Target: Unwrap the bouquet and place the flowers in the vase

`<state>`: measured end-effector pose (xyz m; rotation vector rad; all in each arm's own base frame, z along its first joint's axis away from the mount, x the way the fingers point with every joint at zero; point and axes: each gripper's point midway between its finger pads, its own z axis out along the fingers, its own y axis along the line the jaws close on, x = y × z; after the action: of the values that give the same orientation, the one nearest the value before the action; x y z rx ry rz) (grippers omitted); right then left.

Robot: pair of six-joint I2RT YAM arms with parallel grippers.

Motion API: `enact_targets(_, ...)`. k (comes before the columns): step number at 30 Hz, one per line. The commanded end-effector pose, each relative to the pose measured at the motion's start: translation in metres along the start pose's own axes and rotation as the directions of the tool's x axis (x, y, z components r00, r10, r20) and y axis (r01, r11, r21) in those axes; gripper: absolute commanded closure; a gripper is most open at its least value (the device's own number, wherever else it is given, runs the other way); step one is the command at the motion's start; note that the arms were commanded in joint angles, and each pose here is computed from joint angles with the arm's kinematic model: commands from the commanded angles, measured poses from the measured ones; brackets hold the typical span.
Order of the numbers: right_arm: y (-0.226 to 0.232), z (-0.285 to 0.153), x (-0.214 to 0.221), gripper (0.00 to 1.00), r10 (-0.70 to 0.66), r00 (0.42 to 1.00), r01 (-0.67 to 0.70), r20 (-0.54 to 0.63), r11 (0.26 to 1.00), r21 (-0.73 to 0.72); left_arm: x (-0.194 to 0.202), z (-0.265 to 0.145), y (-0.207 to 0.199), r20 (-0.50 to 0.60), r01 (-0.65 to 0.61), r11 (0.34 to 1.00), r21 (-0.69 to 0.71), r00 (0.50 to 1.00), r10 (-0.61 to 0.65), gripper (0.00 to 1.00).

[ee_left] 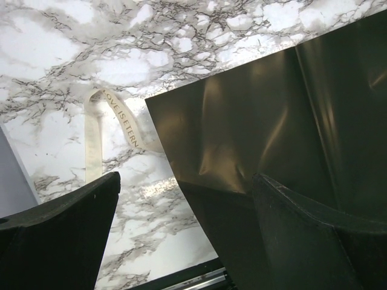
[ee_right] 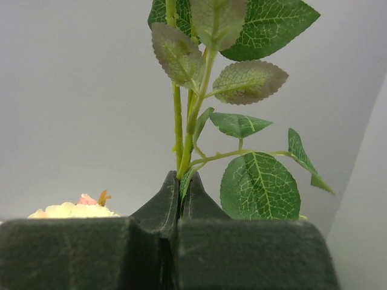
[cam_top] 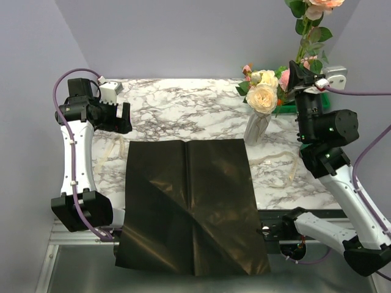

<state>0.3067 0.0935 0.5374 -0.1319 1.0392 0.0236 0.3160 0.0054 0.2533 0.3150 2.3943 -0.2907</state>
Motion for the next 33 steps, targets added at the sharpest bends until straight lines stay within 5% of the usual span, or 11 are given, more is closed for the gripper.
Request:
enact_targets(1,0.004,0.013,-0.007,0.99,0.093,0.991,-0.091,0.098,0.995,-0.03,-0.013,0.002,0.006,0.025,-0.02,1.0,-0.002,0.999,0.02,0.01)
enact_targets(10,-0.008,0.039,0.019,0.99,0.085,0.982,-0.097,0.171,0.993,0.066,-0.011,0.019,0.013,0.0,-0.022,1.0,0.015,1.0,0.022,0.01)
enact_targets(33,-0.012,0.034,0.131,0.99,0.011,1.0,-0.012,0.007,0.987,0.157,-0.001,0.038,0.022,-0.045,-0.026,0.999,0.018,0.999,0.027,0.01)
